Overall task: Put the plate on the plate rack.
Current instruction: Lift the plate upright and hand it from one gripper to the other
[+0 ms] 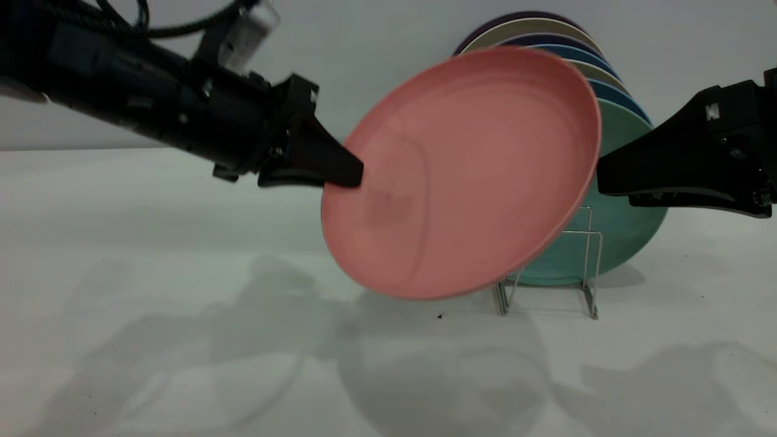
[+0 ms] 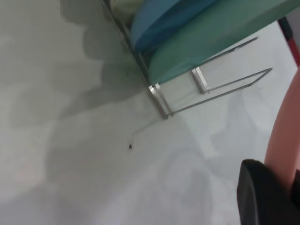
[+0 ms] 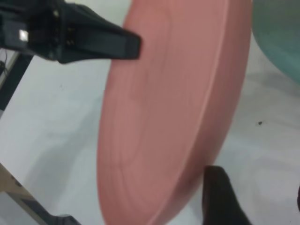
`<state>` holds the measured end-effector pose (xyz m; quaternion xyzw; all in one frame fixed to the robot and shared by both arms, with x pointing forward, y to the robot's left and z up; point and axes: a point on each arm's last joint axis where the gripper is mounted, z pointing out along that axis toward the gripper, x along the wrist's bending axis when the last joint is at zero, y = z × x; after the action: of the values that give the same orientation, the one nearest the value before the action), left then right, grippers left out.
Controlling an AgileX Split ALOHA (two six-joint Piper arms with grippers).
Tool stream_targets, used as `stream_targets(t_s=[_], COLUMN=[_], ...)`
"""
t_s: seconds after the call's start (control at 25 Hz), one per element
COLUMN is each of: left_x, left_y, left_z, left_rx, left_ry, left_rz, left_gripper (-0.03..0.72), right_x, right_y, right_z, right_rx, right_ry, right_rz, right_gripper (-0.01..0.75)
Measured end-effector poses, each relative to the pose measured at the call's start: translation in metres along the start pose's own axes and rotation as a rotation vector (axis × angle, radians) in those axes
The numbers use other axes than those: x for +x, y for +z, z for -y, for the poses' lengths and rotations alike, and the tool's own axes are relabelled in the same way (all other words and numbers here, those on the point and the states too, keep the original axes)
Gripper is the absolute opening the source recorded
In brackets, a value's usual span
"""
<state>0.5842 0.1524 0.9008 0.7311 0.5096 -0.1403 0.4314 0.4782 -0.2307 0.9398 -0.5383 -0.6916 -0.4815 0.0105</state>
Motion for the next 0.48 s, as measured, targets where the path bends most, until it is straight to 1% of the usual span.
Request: stream_targets(t_s=[0.12,0.2,0.48], left_x=[0.0059,0.0072,0.0058], left_y=[0.0027,0.0026,0.0027], left_z=[0.0015,0.0013,0.0015], left_rx=[0.001,-0.002,0.001], left_ry=[-0.005,-0.007,0.005], left_rz=[-0.038,-0.048,-0.032], left_gripper=[0.018,0.018,0.018], right_x=[-0.0039,-0.0062,-0.0029], right_y=[-0.0001,-0.0002,0.0001], right_z=[0.0007,0.0012,-0.0019], right_rx=[0.008,0.014,-0.001], right_ry=[-0.004,-0.010,-0.029], right_rz=[0.043,0.068,0.033], right_gripper=[0.417,0.417,0.417])
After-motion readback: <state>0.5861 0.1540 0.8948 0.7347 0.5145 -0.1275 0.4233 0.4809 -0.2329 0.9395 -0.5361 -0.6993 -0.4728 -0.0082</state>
